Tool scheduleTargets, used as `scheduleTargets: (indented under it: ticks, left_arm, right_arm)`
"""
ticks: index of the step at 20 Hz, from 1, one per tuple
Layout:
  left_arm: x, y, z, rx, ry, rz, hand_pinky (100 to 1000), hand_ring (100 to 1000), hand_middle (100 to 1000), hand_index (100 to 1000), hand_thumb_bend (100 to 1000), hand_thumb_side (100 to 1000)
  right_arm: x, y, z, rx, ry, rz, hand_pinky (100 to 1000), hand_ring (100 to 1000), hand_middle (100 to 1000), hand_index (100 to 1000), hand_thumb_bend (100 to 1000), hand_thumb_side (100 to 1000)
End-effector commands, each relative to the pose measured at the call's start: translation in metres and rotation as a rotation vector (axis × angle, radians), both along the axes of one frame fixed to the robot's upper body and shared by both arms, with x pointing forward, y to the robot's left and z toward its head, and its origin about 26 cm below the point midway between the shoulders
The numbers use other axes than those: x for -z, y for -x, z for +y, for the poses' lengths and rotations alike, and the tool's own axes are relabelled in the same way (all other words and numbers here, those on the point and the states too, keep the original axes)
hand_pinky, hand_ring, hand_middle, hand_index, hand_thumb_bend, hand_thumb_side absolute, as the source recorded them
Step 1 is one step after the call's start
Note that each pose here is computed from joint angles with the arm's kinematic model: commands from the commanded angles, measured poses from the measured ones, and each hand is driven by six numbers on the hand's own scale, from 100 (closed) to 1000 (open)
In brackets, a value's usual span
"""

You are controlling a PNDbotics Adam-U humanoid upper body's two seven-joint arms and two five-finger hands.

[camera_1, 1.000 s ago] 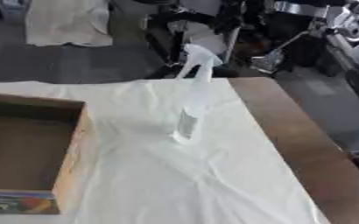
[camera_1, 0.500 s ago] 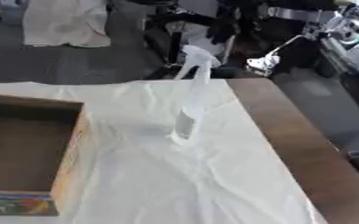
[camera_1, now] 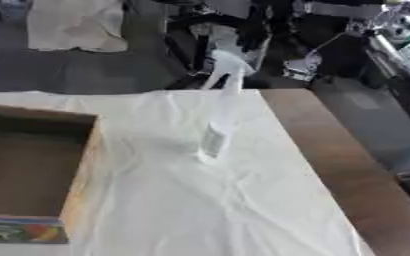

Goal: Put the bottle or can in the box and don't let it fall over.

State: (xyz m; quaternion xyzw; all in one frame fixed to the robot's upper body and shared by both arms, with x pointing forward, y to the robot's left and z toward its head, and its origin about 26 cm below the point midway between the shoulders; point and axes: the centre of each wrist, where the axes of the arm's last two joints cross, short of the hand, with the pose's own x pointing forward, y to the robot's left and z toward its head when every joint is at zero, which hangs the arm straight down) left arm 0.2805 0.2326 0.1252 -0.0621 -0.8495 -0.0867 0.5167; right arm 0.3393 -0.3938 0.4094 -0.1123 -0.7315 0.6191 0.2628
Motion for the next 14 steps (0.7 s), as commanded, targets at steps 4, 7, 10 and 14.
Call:
scheduleTargets:
  ticks: [4,7,10,14]
  left_arm:
    - [-0.005,0.0,-0.002,0.015,-0.01,-0.019,853,810,763,807,167,815]
    - [-0.005,0.0,-0.002,0.017,-0.009,-0.019,853,810,763,806,167,816]
    - [-0.005,0.0,-0.003,0.018,-0.009,-0.017,853,810,764,807,169,818]
    - [-0.005,0.0,-0.003,0.018,-0.009,-0.017,853,810,764,807,169,818]
  right_arm:
    - [-0.012,0.002,0.008,-0.008,0.087,-0.059,796,771,758,853,124,320]
    - [-0.01,-0.001,0.013,0.012,0.089,-0.064,824,772,761,853,123,310]
    - [-0.01,-0.003,0.015,0.032,0.088,-0.075,831,790,769,852,130,297]
    - [-0.009,-0.005,0.018,0.047,0.083,-0.083,830,803,777,855,124,302]
